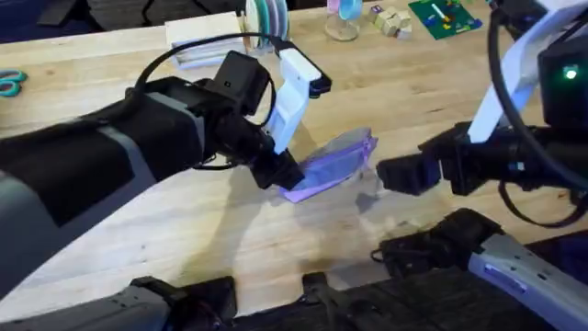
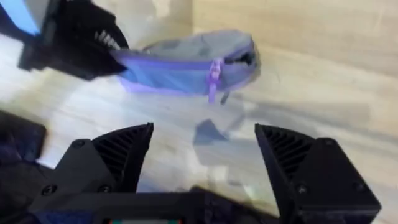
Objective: Unzip the bag, pick up the pens from the table one at a time and place them inside, then zip the bag closed.
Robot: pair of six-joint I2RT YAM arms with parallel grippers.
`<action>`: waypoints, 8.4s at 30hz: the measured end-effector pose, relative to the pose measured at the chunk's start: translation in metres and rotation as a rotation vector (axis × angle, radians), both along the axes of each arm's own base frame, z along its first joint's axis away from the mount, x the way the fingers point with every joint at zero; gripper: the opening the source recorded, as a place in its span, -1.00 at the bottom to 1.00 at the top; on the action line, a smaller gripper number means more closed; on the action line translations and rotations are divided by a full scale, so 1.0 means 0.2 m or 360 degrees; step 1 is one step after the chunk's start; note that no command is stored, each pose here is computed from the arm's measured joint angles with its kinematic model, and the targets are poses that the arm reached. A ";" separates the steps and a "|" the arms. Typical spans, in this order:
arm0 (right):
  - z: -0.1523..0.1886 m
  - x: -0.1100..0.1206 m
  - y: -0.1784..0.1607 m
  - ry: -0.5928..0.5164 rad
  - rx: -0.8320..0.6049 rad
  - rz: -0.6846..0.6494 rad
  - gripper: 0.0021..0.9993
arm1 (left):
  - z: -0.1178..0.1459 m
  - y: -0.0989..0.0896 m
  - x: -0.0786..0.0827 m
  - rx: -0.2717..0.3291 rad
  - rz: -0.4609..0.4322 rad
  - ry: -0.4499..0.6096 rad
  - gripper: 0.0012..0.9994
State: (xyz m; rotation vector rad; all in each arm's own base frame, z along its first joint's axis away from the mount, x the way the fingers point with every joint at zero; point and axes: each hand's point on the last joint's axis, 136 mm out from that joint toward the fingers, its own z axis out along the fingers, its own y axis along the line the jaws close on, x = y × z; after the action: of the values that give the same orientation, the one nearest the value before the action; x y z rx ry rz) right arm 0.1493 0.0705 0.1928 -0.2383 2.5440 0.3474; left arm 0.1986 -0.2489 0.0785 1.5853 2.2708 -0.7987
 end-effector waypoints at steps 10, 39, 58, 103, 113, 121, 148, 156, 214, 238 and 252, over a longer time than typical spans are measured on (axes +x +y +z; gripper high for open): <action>-0.09 0.07 0.02 0.0040 0.0075 -0.0118 1.00 | 0.00 0.00 0.00 0.0000 0.0000 0.0000 -0.92; -0.44 0.33 0.10 0.0448 -0.0027 -0.0205 0.72 | 0.00 0.00 0.00 0.0001 0.0001 -0.0004 -0.92; -0.43 0.35 0.12 0.0428 -0.0005 -0.0200 -0.94 | 0.00 0.00 0.00 0.0002 0.0002 -0.0007 -0.92; -0.31 0.22 0.78 0.0172 0.0261 0.0533 -0.94 | -0.02 0.04 0.01 0.0059 -0.0002 -0.0027 -0.92; -0.33 0.22 0.67 0.0179 0.0161 0.0450 0.29 | -0.02 0.03 0.00 0.0037 -0.0055 -0.0043 -0.92; -0.10 0.13 0.64 0.0114 0.0277 0.0554 0.99 | -0.01 0.02 0.01 0.0032 -0.0015 -0.0024 -0.92; 0.11 0.24 0.38 -0.0017 -0.0008 0.0637 1.00 | 0.05 0.04 0.11 -0.0041 0.0078 -0.0114 0.99; 0.11 0.39 0.35 -0.0221 -0.0431 0.1018 1.00 | 0.42 0.30 0.33 -0.0214 0.0417 -0.0474 0.99; -0.26 0.34 0.35 -0.0038 -0.0792 0.2193 -0.25 | 0.52 0.49 0.39 -0.0210 0.0622 -0.0568 0.99; -0.40 0.36 0.44 0.0076 -0.0628 0.2251 -0.94 | 0.52 0.49 0.39 -0.0210 0.0622 -0.0568 0.99; -0.52 0.37 0.46 0.0200 -0.0556 0.2281 -0.04 | 0.52 0.49 0.39 -0.0210 0.0622 -0.0568 0.99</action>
State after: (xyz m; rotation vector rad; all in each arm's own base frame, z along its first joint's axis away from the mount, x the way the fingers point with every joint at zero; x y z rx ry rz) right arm 0.2242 0.1628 0.0882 -2.1929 2.0630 0.3992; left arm 0.2769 -0.1500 0.1816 1.0729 2.1151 -0.5035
